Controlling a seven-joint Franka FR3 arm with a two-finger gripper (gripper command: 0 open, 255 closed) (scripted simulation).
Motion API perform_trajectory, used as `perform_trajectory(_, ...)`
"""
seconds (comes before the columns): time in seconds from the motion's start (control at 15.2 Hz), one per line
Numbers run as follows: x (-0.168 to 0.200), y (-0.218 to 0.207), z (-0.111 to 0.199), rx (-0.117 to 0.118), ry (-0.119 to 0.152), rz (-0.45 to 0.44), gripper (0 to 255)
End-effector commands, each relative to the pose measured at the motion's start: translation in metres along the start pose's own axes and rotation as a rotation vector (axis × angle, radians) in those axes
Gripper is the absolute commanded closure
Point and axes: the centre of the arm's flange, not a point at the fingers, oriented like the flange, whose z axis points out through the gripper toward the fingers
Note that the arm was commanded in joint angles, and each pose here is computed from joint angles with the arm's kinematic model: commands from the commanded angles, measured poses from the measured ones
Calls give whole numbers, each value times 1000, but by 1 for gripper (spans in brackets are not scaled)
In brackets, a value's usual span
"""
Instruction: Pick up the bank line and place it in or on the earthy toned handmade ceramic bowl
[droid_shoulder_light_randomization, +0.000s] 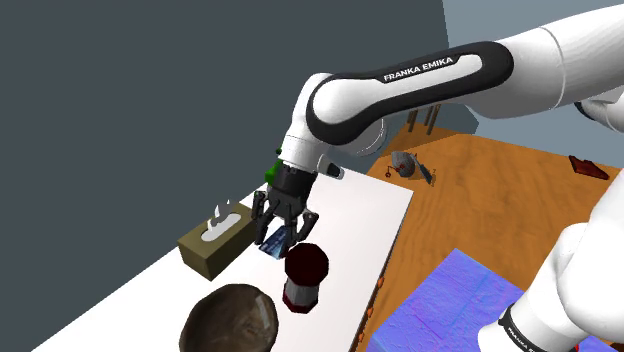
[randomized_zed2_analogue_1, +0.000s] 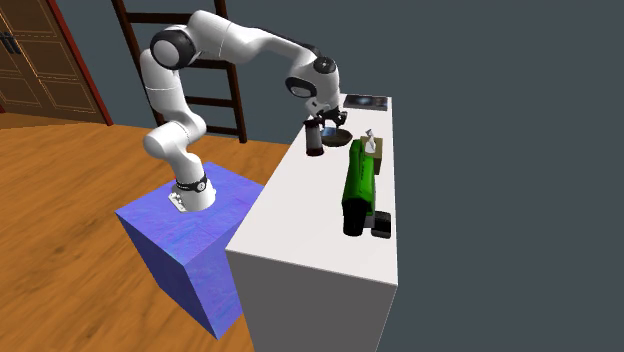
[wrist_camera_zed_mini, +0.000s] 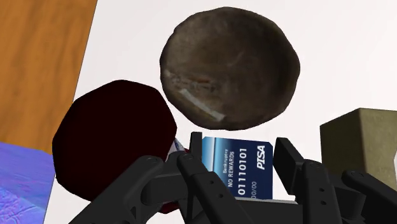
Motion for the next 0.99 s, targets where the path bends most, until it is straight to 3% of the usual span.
perform_trajectory(0.0,-24,0,14,0,0,1,255)
perform_trajectory(0.59,-127,-4,74,0,0,1,255)
perform_trajectory(0.92,-120,-5,94,0,0,1,255)
